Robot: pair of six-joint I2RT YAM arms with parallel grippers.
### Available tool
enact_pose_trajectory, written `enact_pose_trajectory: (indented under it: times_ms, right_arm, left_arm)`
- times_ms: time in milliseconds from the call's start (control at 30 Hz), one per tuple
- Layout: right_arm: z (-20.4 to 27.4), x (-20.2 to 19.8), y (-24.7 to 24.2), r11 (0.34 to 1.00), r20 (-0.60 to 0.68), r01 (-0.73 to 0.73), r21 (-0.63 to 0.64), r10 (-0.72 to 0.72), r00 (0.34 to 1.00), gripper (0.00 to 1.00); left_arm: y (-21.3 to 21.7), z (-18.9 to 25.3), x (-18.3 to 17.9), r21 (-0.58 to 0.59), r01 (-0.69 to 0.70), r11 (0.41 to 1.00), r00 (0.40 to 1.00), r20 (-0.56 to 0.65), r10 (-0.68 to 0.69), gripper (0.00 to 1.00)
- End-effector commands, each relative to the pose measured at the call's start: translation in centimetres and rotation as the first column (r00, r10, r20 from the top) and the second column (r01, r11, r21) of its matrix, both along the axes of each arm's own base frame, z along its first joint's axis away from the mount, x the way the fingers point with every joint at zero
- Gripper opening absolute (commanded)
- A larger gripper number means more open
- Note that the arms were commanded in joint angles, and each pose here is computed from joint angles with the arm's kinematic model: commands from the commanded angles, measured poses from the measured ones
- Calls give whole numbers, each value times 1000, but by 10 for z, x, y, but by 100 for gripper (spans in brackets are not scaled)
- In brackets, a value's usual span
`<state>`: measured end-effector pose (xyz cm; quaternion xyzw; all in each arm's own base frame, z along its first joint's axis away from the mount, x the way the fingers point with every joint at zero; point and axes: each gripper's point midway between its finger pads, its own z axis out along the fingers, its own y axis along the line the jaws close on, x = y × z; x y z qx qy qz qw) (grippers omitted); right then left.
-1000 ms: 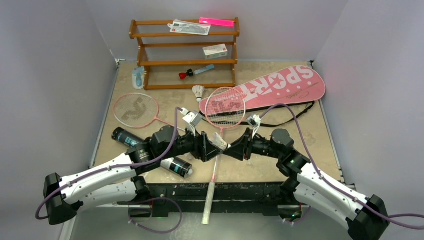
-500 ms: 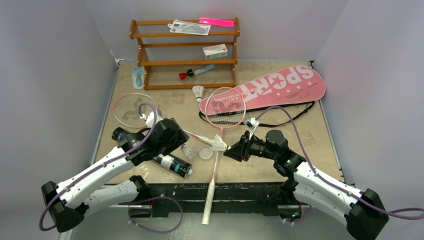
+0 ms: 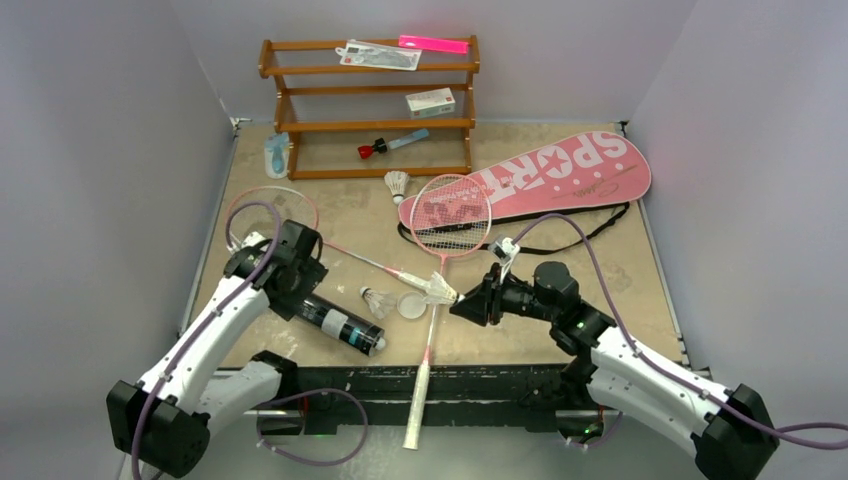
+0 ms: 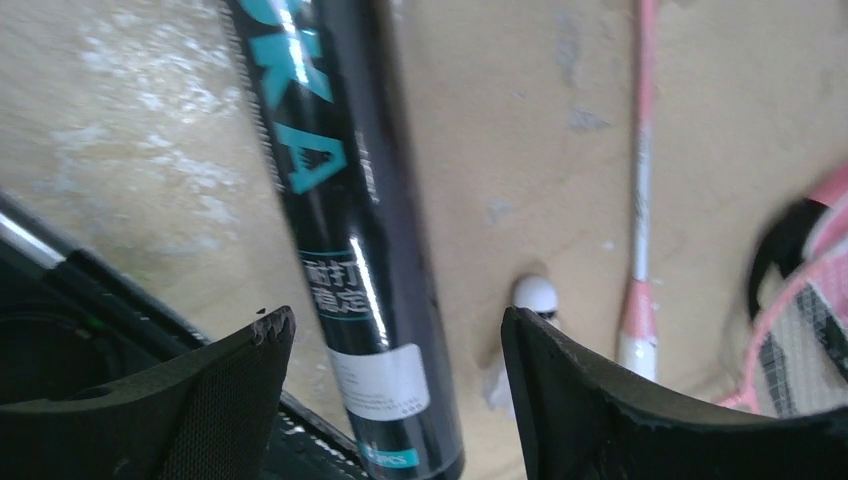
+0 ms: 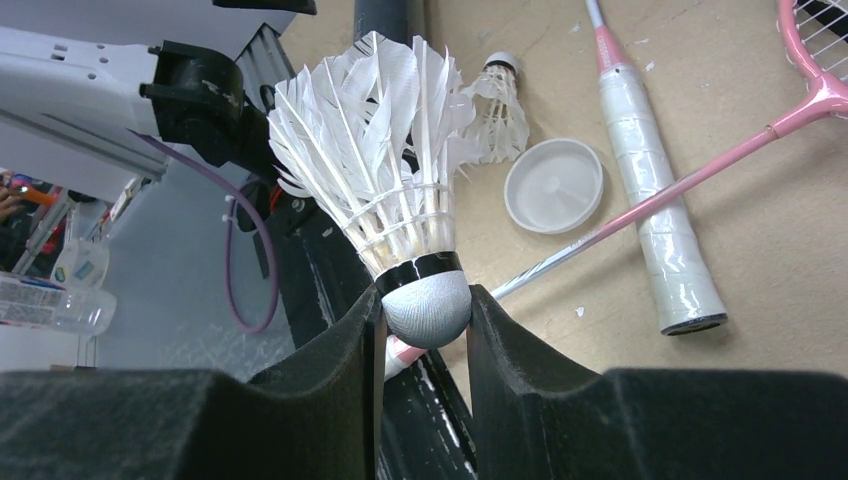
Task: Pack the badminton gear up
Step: Pick up the shuttle tube at the center of the board.
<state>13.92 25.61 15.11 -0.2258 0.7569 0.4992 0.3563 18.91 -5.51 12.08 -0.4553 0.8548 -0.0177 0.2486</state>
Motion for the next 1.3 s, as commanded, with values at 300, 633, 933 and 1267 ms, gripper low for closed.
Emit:
enact_pose_trajectory:
  times_ms: [300, 633, 933, 1267]
  right_arm:
    - [21, 1, 0, 1000, 90, -22, 8, 21, 996, 18]
    - [20, -5, -5, 1000, 94, -29, 5, 28, 995, 18]
    - [16, -9, -9, 1000, 83, -23, -8, 23, 996, 19]
    - [14, -12, -7, 999, 76, -50, -8, 50, 996, 20]
  left_arm:
    - [21, -26, -12, 53, -36, 998, 981, -191, 45, 92]
    - [1, -59, 7, -42, -39, 998, 985, -167, 32, 92]
    - [-5, -87, 8, -66, -81, 995, 977, -203, 66, 84]
    - [-2, -82, 6, -48, -73, 996, 976, -207, 61, 65]
